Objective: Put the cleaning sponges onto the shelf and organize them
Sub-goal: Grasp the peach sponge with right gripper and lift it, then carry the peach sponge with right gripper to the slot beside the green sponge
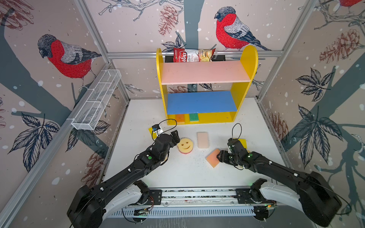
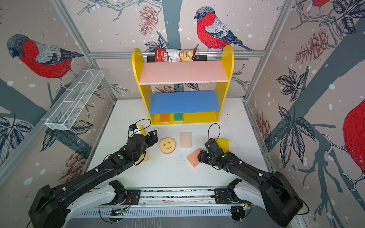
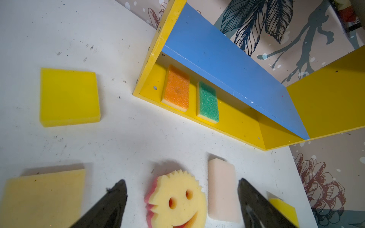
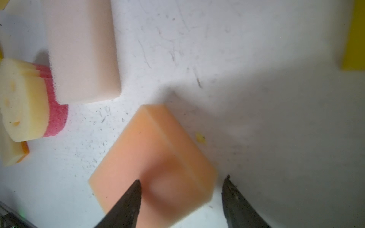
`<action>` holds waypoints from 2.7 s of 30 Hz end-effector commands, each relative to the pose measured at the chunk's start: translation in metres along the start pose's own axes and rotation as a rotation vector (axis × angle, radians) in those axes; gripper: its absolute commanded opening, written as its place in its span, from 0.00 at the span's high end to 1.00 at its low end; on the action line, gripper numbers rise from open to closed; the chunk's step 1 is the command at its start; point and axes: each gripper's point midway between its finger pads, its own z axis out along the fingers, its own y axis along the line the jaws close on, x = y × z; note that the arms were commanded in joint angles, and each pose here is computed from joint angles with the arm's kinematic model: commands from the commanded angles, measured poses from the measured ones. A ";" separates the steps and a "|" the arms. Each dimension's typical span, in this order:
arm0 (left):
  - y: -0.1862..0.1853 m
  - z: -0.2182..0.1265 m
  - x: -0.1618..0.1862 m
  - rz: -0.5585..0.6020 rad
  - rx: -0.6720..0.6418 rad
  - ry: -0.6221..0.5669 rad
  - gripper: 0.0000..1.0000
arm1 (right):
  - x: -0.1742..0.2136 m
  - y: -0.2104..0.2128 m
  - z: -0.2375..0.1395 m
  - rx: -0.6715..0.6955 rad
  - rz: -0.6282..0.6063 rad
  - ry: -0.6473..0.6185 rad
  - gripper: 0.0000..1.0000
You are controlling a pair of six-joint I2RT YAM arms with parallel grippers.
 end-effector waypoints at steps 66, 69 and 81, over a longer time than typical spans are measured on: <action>-0.005 0.032 -0.004 0.067 -0.077 0.055 0.15 | -0.145 0.100 0.049 -0.154 -0.212 -0.353 1.00; -0.003 0.032 -0.002 0.072 -0.084 0.063 0.15 | -0.131 0.103 0.063 -0.179 -0.191 -0.303 1.00; 0.018 0.013 -0.008 0.046 -0.118 0.018 0.14 | -0.149 0.053 0.087 -0.169 -0.001 -0.291 1.00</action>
